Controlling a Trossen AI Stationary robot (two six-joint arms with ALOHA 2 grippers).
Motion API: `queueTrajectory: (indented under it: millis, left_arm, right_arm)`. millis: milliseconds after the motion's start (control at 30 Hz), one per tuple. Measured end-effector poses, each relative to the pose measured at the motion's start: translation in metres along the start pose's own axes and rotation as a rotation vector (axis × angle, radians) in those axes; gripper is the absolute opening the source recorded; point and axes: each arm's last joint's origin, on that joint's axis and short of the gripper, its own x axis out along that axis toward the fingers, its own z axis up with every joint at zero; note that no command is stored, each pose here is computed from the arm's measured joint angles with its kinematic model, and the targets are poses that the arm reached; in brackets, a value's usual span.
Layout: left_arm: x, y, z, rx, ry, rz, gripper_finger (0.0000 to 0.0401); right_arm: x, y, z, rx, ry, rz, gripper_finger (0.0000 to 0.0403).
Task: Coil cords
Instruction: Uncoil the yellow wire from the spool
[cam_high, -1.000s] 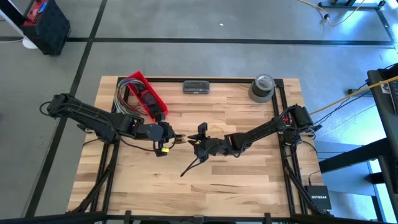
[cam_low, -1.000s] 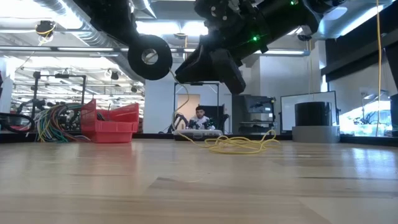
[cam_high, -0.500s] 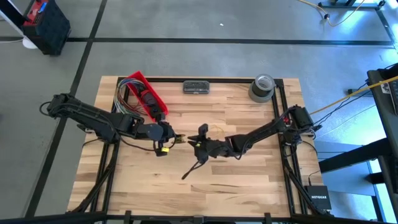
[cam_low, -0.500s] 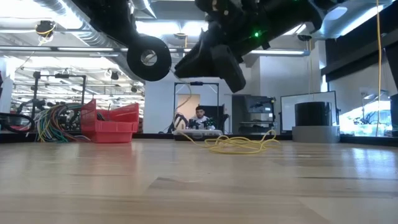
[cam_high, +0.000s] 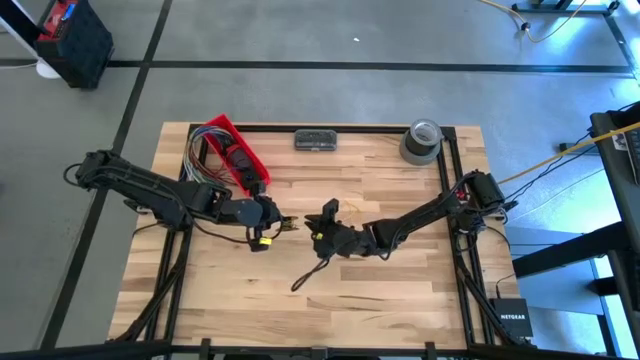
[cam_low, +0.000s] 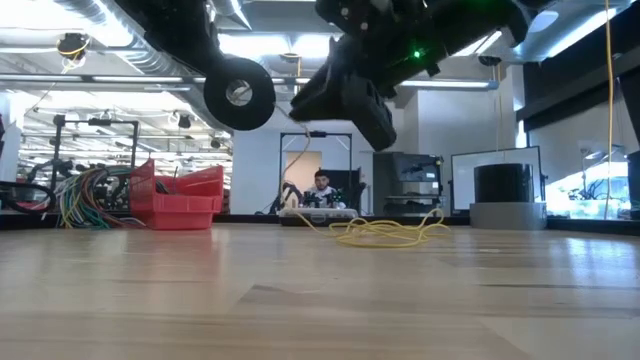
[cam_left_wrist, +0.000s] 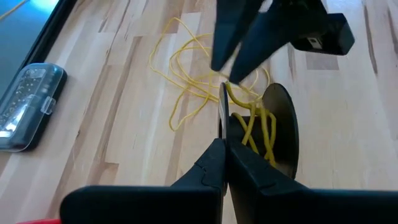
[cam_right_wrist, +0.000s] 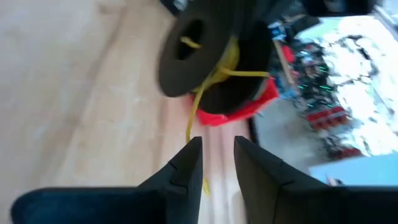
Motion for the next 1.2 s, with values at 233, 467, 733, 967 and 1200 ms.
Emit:
queueTrajectory:
  millis: [233,467,733,967,1200]
  left_arm:
    - [0.0,0.0,0.0,-0.002,0.0,0.0,0.0005]
    - [0.0,0.0,0.0,-0.003,-0.001,0.0,0.0005]
    - [0.0,0.001,0.0,-0.008,0.0,0.004,0.0005]
    - [0.0,0.001,0.0,-0.005,-0.001,0.004,0.0005]
    - [0.0,0.001,0.0,-0.004,-0.001,0.004,0.0005]
  right_arm:
    - [0.004,0.002,-0.004,0.036,-0.035,0.113,0.0094]
    - [-0.008,-0.006,0.001,-0.049,0.056,-0.051,0.0094]
    - [-0.007,-0.004,0.005,0.042,-0.086,0.138,0.0094]
    - [0.005,-0.013,-0.006,0.107,-0.006,0.071,0.0094]
    - [0.01,-0.007,-0.011,0.103,-0.019,0.133,0.0094]
